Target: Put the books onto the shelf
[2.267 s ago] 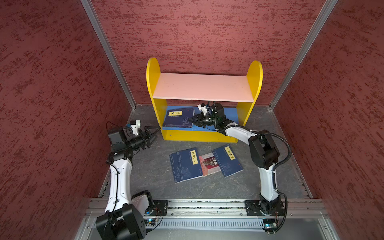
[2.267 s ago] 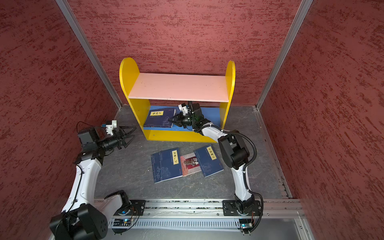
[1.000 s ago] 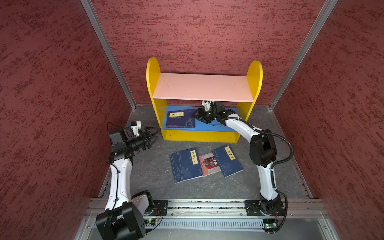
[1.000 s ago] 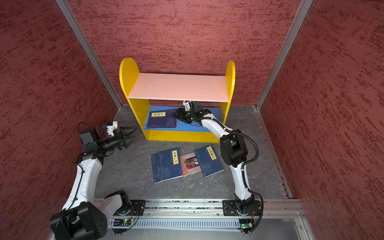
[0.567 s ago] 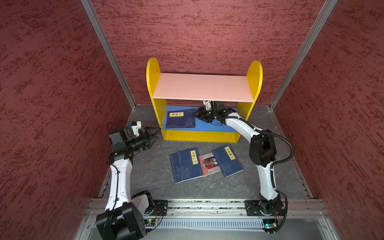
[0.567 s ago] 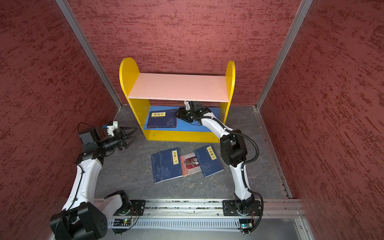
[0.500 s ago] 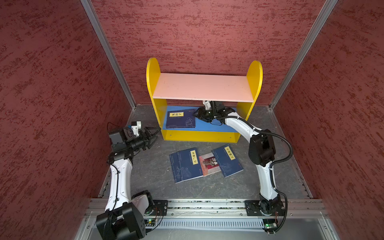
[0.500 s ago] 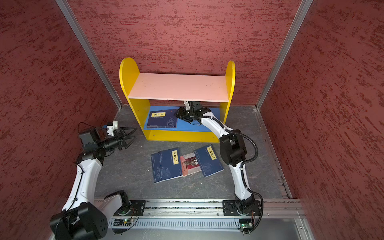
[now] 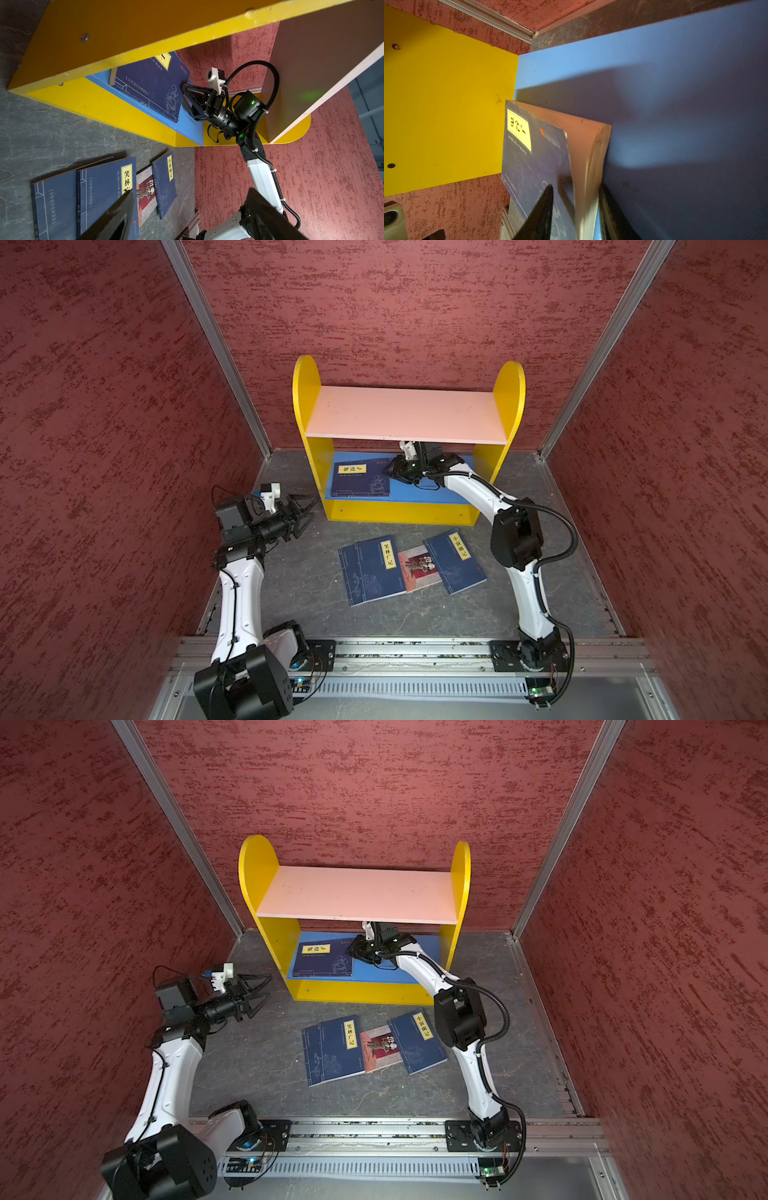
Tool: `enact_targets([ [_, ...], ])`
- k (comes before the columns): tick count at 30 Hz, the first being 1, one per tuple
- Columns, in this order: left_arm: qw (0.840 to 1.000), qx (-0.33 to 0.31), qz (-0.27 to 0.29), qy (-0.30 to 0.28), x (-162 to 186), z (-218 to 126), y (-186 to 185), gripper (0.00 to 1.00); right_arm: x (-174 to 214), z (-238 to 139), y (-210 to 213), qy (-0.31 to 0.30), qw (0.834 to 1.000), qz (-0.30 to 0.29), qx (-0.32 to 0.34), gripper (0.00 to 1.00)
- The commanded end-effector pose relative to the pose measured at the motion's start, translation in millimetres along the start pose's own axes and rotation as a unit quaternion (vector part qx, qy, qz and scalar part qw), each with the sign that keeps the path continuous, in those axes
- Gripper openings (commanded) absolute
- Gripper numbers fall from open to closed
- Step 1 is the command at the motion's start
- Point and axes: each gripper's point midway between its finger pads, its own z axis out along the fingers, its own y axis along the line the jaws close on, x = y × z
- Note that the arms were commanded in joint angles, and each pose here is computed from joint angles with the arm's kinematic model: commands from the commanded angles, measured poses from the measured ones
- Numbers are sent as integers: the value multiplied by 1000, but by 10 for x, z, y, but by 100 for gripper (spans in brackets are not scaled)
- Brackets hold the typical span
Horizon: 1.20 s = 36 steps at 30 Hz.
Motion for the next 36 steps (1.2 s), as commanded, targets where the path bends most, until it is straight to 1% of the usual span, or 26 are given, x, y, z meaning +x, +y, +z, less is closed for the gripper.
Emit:
enact_targets([
  [1, 1000, 6, 8, 3, 41, -27, -6, 85, 39, 68, 73, 7, 1000, -5, -4, 38],
  [20, 1000, 8, 0, 1, 27, -59, 21, 85, 103, 166, 200, 16, 1000, -6, -22, 38],
  [25, 1000, 8, -1, 0, 15, -63, 19, 85, 125, 170, 189, 18, 1000, -2, -17, 40],
  [26, 1000, 8, -1, 0, 17, -63, 18, 85, 141, 171, 168, 19, 1000, 1, -11, 42],
  [27, 1000, 8, -1, 0, 19, -66, 19, 85, 137, 158, 156, 16, 1000, 4, -6, 45],
  [29, 1000, 8, -1, 0, 19, -69, 24, 85, 150, 133, 144, 12, 1000, 6, -1, 47],
  [33, 1000, 8, -2, -2, 14, -75, 27, 85, 148, 24, 143, -2, 1000, 14, 7, 48],
  [36, 1000, 2, 7, -6, 14, -80, 48, 85, 179, -66, 168, -11, 1000, 21, 0, 47],
])
